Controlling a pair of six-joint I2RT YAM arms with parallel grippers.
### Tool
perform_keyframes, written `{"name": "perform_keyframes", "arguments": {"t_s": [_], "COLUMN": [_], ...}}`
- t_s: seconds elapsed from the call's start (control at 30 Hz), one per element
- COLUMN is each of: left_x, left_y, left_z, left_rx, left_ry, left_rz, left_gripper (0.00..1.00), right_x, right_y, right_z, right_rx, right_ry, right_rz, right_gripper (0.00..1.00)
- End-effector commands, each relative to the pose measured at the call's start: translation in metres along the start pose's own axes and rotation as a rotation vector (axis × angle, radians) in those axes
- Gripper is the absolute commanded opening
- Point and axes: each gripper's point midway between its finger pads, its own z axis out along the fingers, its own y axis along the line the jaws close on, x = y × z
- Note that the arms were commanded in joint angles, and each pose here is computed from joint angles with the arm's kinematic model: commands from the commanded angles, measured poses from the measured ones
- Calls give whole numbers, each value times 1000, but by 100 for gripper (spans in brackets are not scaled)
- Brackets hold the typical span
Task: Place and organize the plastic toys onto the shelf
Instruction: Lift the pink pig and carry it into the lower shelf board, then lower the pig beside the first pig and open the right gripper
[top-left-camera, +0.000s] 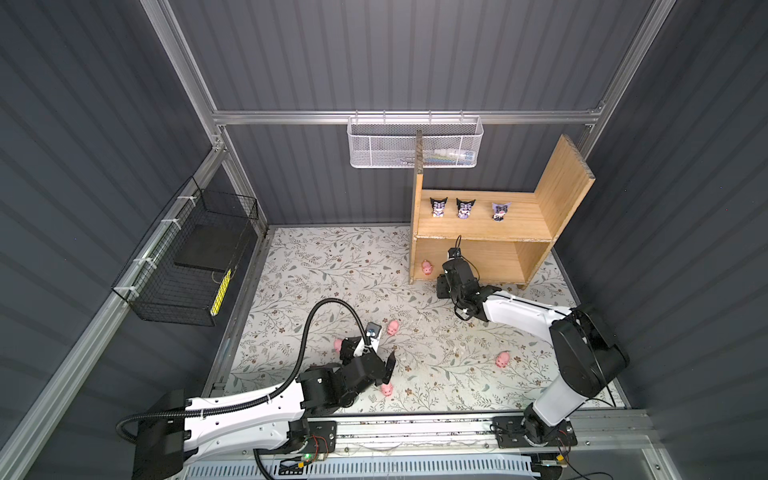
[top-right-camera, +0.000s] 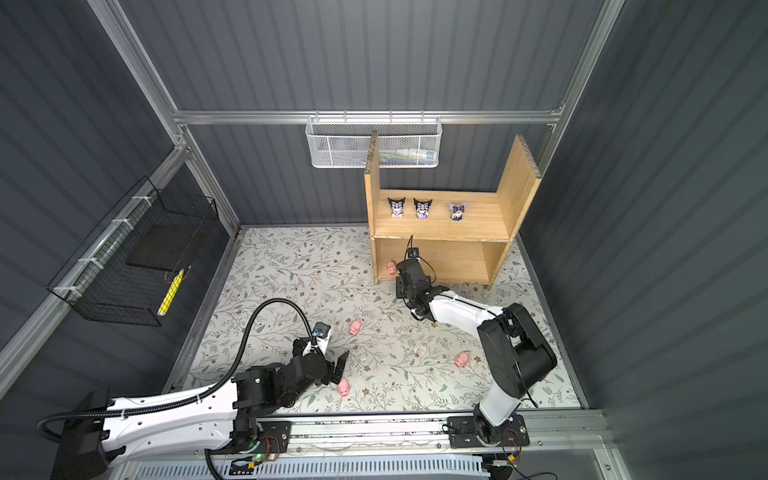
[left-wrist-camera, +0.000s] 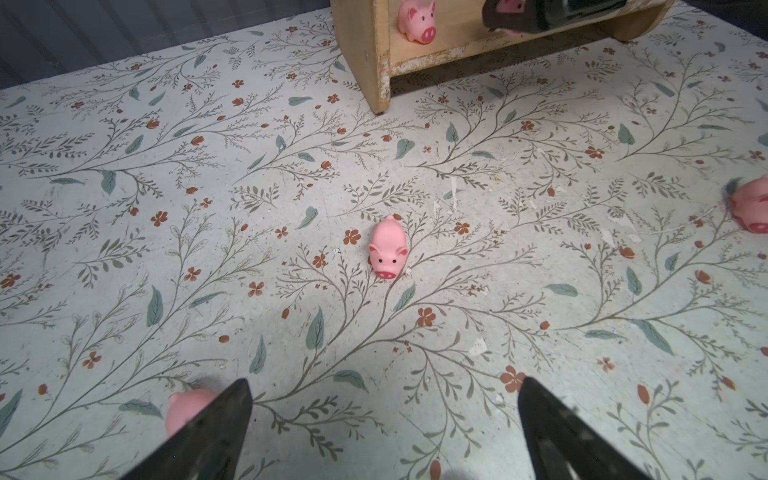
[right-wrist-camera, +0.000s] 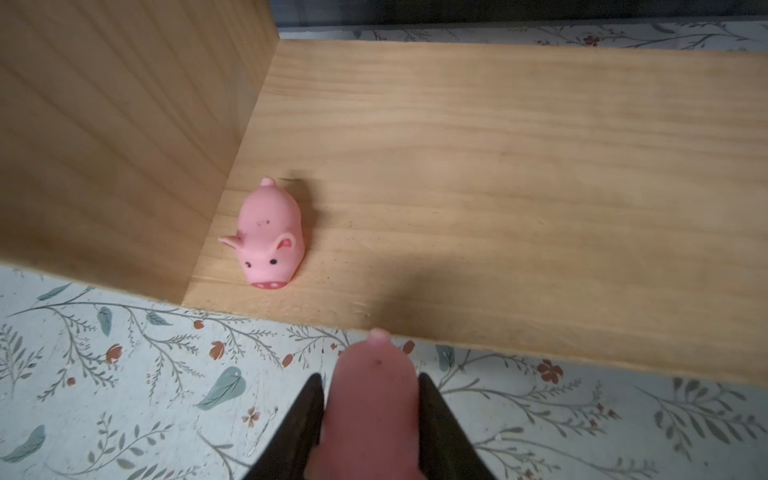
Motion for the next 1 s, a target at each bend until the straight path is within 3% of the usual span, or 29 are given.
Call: {"name": "perform_keyframes", "arguments": {"t_s": [0.0, 0.97], "left_x": [-18, -27], "left_y": [-3, 6], "left_z": [-3, -5], "left_rx": [6, -45], "left_ry": [-71, -115], "left_rz": [0, 39], "left_gripper": [100, 100], "right_x": [-5, -24], "right_y": [4, -9], "right_z": [10, 53], "right_rx": [-13, -9], "right_ry": [16, 58], "right_rz": [-48, -42], "right_gripper": [29, 33]}}
